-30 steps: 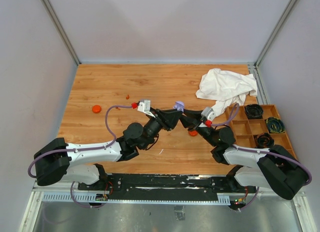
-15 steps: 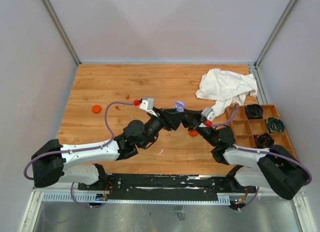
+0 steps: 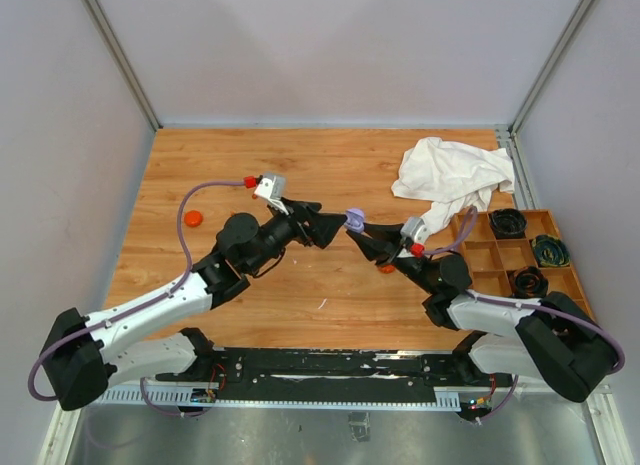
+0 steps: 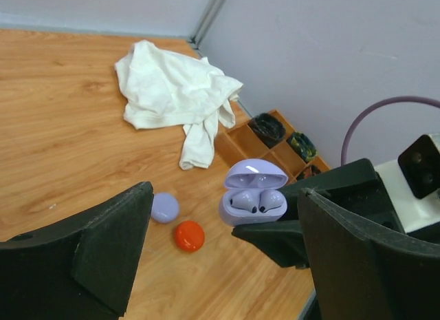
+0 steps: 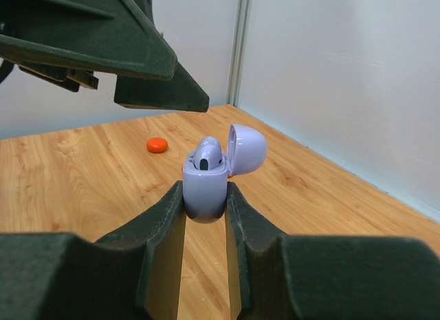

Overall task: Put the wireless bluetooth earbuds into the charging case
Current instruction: Place the earbud in the charging case, then close the charging case, then place the charging case at the center of the board.

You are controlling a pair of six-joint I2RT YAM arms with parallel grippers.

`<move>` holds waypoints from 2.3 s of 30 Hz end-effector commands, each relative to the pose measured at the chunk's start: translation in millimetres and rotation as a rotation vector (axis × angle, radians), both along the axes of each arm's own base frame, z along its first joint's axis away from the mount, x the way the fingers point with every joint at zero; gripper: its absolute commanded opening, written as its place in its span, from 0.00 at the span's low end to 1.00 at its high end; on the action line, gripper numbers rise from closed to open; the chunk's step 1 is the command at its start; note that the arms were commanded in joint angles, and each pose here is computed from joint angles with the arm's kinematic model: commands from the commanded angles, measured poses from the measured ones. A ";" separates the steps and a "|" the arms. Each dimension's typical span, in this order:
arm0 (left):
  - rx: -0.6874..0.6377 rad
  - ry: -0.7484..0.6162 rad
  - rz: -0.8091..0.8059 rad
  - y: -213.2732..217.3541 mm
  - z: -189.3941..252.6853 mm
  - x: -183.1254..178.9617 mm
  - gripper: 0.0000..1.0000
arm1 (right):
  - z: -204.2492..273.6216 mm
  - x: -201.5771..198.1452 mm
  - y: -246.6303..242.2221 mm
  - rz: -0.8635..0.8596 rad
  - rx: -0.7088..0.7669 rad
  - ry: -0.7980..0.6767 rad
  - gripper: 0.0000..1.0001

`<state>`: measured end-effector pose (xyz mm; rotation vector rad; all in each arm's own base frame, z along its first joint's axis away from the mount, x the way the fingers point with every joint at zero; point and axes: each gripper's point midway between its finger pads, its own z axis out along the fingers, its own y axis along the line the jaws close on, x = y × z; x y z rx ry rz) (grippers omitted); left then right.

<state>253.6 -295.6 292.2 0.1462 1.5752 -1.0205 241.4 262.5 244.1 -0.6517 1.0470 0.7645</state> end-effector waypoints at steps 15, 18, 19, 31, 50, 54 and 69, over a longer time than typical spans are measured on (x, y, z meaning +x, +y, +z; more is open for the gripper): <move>-0.071 0.078 -0.456 -20.5 0.1 -27.9 0.99 | 32.3 -25.1 18.3 0.385 0.053 0.075 0.11; -0.094 0.068 -0.503 -22.7 4.7 -34.4 0.99 | 31.8 -27.9 23.1 0.432 0.042 0.092 0.11; -0.102 0.064 -0.517 -22.9 6.6 -36.4 0.99 | 31.7 -28.5 24.0 0.440 0.040 0.095 0.11; -0.194 0.037 -0.609 -12.5 23.0 -48.5 0.85 | 18.6 -26.1 27.1 0.502 0.019 0.184 0.12; 0.123 0.203 0.196 82.4 -72.0 39.7 0.99 | -87.9 -3.3 -3.4 0.214 -0.147 0.744 0.12; 0.204 0.270 0.390 117.0 -103.7 49.9 0.99 | -111.0 -6.6 -18.3 0.119 -0.240 0.875 0.13; 0.357 0.294 0.673 177.4 -154.6 51.5 0.99 | -170.5 19.1 -42.2 -0.077 -0.432 1.144 0.13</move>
